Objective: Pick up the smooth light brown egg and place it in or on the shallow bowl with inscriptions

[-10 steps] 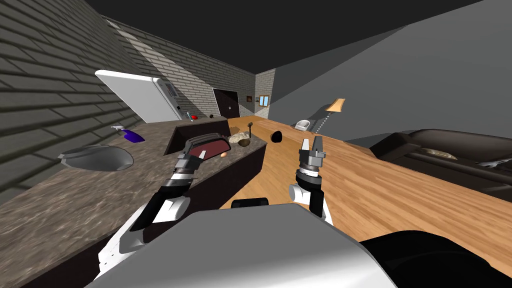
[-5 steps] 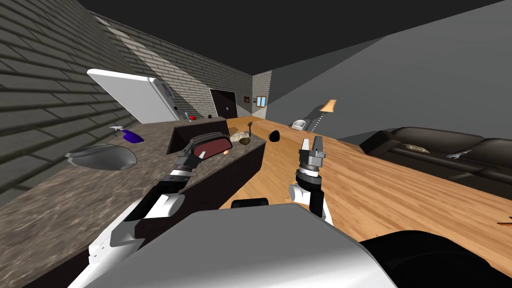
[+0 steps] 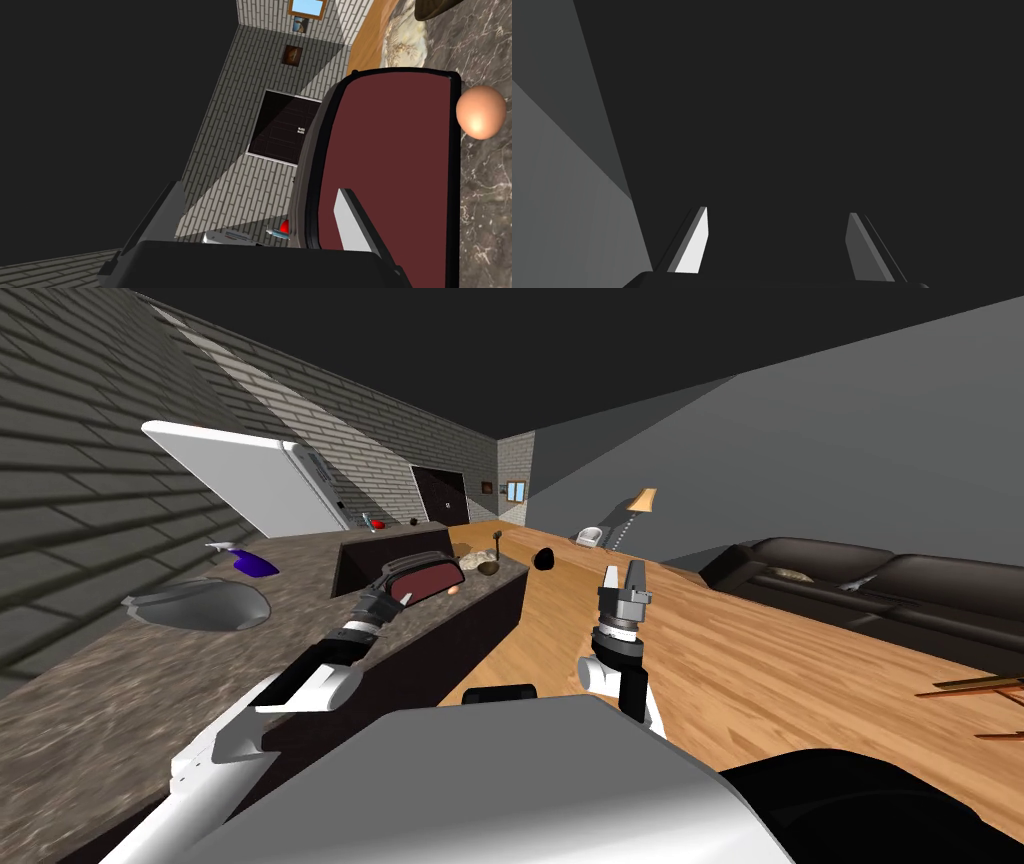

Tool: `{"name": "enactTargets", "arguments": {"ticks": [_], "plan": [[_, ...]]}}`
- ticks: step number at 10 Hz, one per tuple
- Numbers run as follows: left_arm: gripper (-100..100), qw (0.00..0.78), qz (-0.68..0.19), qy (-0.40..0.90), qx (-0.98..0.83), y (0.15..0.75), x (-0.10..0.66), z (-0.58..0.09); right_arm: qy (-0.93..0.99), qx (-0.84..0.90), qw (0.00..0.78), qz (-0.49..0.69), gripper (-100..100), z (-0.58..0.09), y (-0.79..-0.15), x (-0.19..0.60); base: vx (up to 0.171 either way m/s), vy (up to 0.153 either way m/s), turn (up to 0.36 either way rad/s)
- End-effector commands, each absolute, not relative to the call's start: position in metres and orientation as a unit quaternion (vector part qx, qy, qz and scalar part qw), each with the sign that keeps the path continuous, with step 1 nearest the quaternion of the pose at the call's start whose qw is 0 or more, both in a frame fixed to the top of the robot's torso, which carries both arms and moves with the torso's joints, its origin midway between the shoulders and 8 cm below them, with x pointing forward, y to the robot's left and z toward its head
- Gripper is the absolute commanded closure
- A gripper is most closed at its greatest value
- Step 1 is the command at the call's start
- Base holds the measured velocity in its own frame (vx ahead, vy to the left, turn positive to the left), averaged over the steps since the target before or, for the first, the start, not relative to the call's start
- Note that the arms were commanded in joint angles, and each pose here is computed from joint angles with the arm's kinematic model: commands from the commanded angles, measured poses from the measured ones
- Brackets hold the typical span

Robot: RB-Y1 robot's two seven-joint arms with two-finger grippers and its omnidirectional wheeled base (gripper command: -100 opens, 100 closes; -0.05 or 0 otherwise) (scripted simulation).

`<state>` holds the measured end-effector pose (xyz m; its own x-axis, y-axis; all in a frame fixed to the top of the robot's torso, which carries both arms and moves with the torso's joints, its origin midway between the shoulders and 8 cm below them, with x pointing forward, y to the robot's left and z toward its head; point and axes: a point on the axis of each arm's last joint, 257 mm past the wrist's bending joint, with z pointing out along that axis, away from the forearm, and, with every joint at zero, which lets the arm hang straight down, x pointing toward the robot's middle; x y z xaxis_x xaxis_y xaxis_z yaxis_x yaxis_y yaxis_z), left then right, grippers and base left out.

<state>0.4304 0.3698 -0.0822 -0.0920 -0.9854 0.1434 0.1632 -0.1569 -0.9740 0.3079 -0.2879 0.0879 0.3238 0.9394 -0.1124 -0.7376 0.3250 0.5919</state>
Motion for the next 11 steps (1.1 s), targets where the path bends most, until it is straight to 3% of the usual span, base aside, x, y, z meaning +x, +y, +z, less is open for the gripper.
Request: {"name": "enactTargets", "arguments": {"ticks": [1, 11], "plan": [[-100, 0.460, -0.595, 0.435, -0.496, 0.377, 0.442, -0.090, 0.225, 0.224, 0.782, 0.536, 0, 0.088, -0.288, 0.308, -0.037, 0.036, -0.101], [-100, 0.357, -0.558, 0.427, -0.616, 0.401, 0.477, -0.138, 0.225, 0.224, 0.782, 0.536, 0, 0.088, -0.288, 0.308, -0.002, 0.023, -0.064]]}}
